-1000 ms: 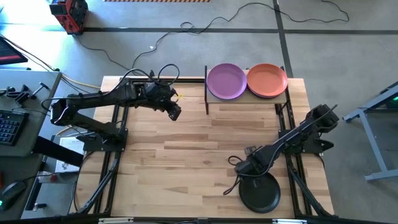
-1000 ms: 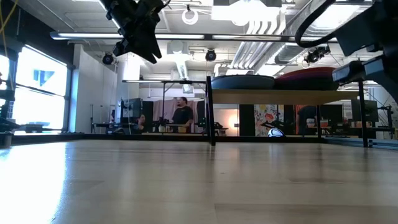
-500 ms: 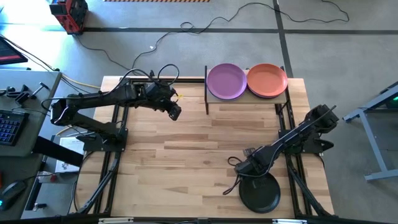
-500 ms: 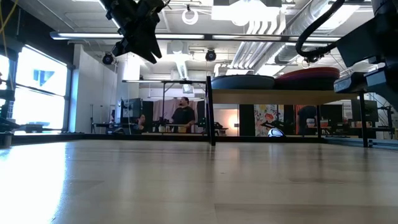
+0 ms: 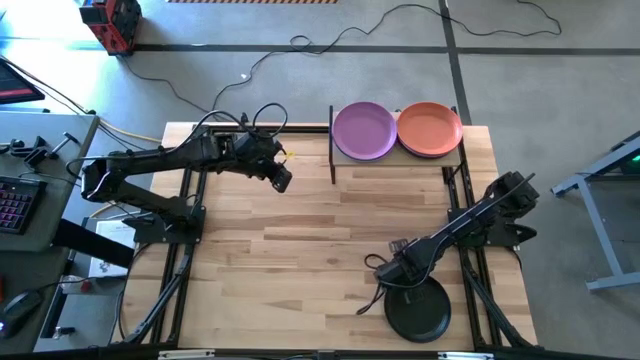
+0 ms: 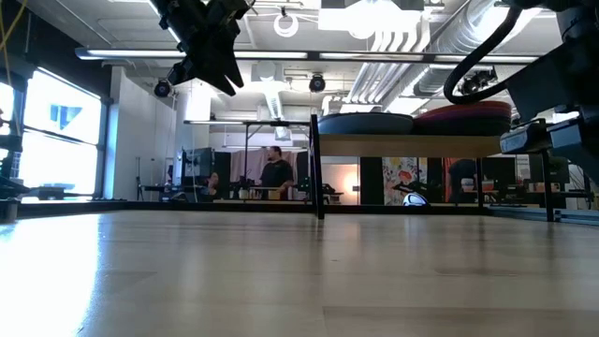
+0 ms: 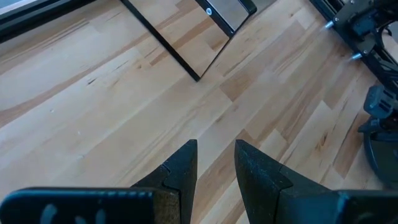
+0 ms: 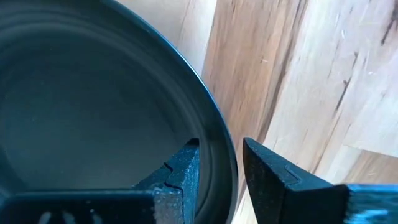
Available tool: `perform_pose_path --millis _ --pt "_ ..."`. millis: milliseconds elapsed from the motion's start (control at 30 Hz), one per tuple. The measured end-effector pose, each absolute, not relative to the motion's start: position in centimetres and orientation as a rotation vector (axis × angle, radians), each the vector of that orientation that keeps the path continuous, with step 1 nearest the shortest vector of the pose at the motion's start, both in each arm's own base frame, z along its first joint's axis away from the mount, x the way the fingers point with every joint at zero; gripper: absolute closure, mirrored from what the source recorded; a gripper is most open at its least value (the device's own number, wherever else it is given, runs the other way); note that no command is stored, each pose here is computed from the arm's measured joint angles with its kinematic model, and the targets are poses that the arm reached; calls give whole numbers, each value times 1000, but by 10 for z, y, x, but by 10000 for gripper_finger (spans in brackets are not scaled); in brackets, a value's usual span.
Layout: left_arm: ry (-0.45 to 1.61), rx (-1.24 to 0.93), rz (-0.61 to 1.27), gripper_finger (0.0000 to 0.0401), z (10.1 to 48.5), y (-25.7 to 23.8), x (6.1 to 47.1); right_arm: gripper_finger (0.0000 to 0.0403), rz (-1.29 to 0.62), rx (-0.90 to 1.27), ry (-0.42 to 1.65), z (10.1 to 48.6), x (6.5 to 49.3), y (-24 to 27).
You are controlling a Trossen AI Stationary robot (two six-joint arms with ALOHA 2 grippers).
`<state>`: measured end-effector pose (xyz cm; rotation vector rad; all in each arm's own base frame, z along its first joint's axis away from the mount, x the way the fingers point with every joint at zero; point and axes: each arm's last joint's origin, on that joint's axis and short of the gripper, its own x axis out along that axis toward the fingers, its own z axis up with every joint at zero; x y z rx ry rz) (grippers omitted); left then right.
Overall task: Place and stack plates onto a shelf
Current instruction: Stack the black plate on top of the purple plate on the shelf
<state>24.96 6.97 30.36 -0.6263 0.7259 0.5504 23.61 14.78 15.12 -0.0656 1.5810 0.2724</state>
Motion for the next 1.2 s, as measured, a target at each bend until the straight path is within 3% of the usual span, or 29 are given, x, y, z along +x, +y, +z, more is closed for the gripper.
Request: perform_pose_path --millis 100,333,867,1200 --pt "724 -634 554 304 304 70 250 314 263 -64 1582 151 236 148" --pt "724 -634 553 304 304 70 250 395 237 -54 1584 152 236 147" --pt "760 -487 495 304 304 71 249 403 46 165 1566 174 229 142" --pt "780 -369 478 304 304 72 249 402 -231 368 1352 212 216 128"
